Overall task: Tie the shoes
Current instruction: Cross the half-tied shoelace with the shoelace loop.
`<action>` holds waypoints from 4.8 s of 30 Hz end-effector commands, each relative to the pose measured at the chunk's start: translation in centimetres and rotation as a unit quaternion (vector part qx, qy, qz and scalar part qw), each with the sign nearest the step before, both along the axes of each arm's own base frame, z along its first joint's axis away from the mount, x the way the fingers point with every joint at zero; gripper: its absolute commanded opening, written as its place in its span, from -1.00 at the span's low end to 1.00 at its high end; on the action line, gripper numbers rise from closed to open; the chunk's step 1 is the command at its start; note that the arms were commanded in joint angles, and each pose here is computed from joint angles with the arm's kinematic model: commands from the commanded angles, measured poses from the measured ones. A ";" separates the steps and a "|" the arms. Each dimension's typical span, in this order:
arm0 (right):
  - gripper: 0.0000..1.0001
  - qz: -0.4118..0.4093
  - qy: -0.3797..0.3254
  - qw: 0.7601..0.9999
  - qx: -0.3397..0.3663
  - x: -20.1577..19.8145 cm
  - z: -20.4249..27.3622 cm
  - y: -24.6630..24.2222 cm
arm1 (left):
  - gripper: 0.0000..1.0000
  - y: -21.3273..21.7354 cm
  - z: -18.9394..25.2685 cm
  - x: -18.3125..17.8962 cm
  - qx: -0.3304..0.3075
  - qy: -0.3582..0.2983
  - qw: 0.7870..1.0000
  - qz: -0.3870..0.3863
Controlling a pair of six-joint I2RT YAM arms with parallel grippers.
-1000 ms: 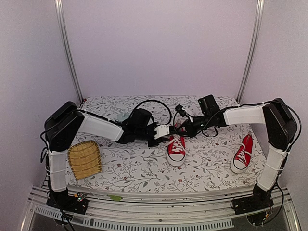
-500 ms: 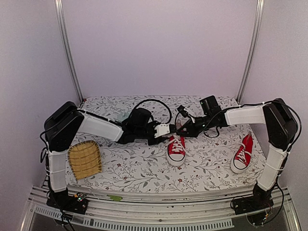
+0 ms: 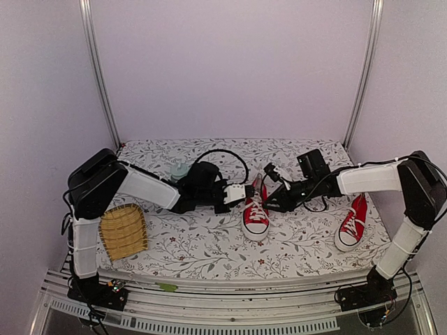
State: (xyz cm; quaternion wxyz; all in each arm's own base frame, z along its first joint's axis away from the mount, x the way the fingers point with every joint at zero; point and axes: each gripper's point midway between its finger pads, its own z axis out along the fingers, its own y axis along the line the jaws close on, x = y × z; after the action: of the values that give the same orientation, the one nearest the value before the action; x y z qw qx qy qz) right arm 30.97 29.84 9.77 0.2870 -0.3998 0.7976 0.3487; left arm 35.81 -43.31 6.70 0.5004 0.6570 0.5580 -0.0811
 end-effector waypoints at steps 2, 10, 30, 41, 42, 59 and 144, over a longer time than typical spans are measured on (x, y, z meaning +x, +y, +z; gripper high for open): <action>-0.24 -0.013 -0.010 1.000 -0.007 0.3 -0.9 1.0 | -0.79 -0.6 -0.6 -0.4 -0.005 -0.007 1.000 -0.013; -0.26 -0.014 -0.017 0.999 -0.046 1.0 -3.1 1.8 | -1.00 -0.9 0.4 -0.8 -0.009 -0.011 1.000 -0.007; -0.99 0.060 -0.012 0.998 0.001 -2.7 2.5 2.1 | -1.00 -1.1 1.7 -1.2 -0.026 0.043 0.999 0.020; -0.98 0.073 -0.001 0.997 -0.003 -3.4 2.7 1.5 | -1.00 -1.3 2.0 -1.0 -0.027 0.038 0.999 0.022; -0.98 0.073 0.005 0.997 -0.006 -3.5 2.4 1.5 | -1.00 -1.3 2.0 -1.1 -0.027 0.038 0.999 0.021; -0.43 0.037 -0.037 0.998 0.025 -0.1 2.9 1.9 | -1.00 -1.4 1.8 -1.4 -0.028 0.040 0.999 0.013; -0.87 0.090 -0.035 0.995 0.023 -0.3 1.9 2.2 | -0.99 -4.0 2.5 -1.8 -0.079 -0.019 0.995 -0.064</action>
State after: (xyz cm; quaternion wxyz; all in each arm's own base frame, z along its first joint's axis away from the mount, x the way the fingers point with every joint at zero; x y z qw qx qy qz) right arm 31.32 32.03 10.16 0.2950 -0.4622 0.7557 0.3582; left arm 34.64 -46.86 9.37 0.5509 0.6547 0.5000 -0.1338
